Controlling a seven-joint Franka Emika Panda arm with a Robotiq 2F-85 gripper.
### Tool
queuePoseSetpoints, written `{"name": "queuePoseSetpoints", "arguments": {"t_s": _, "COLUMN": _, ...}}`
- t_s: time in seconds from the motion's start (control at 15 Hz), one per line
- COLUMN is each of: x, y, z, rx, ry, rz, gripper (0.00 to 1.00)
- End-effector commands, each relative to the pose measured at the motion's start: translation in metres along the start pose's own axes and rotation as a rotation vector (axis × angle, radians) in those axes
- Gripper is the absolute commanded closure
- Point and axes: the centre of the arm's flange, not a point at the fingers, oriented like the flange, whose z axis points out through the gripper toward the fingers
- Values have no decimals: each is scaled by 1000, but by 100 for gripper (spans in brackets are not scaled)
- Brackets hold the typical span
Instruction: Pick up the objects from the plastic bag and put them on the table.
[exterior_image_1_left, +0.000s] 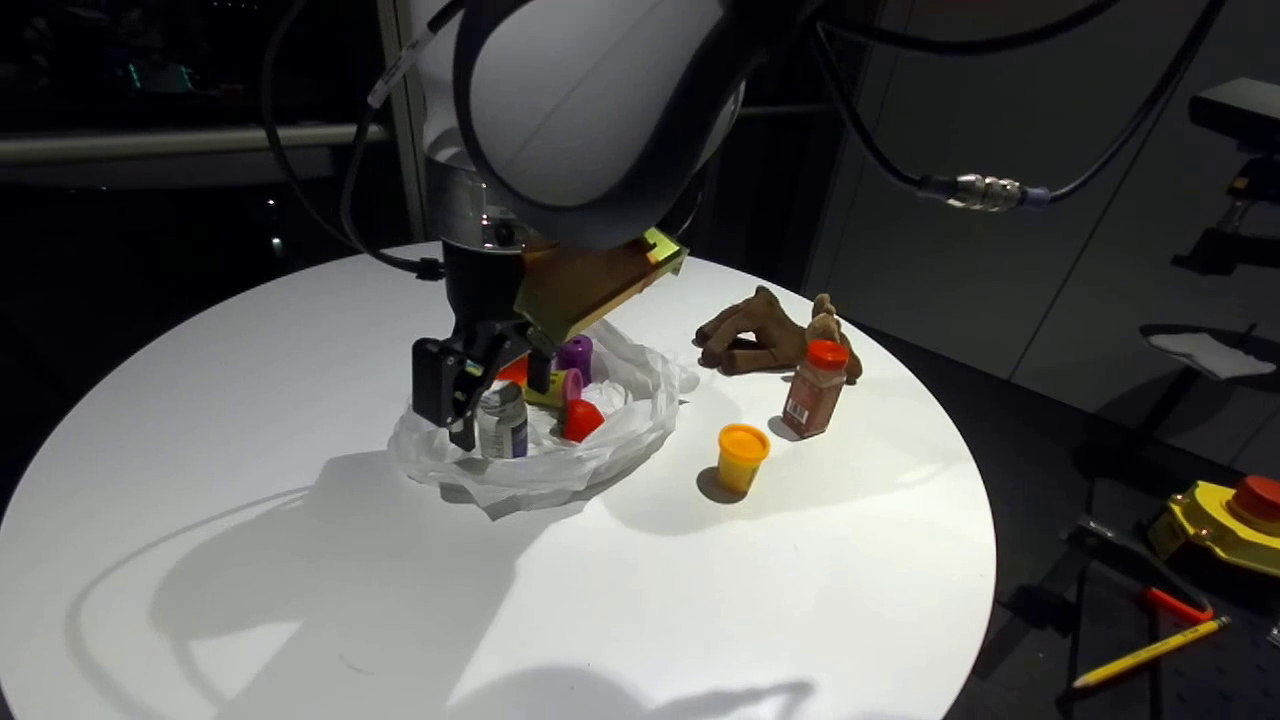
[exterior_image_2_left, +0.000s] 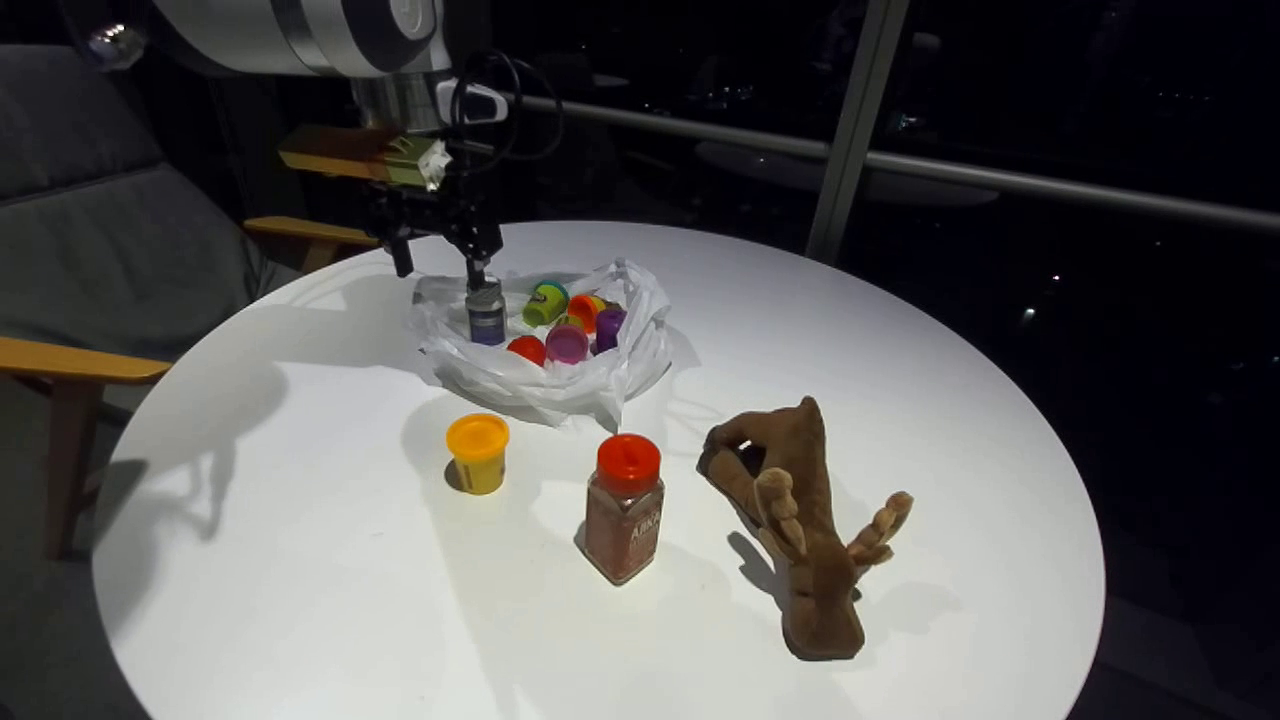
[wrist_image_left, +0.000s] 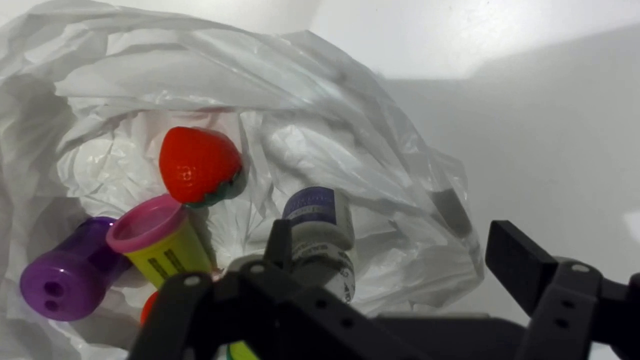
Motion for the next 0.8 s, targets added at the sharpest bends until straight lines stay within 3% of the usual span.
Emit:
{"name": "queuePoseSetpoints", "arguments": {"t_s": 0.0, "x": 6, "y": -2, "z": 6, "rx": -36, "ry": 48, "rz": 27, "gripper": 0}}
{"name": "queuePoseSetpoints", "arguments": {"t_s": 0.4, "x": 14, "y": 18, "z": 1, "rx": -110, "ry": 108, "rz": 79, "gripper": 0}}
{"name": "queuePoseSetpoints", "arguments": {"t_s": 0.73, "x": 27, "y": 25, "z": 4, "rx": -66, "ry": 92, "rz": 106, "gripper": 0}}
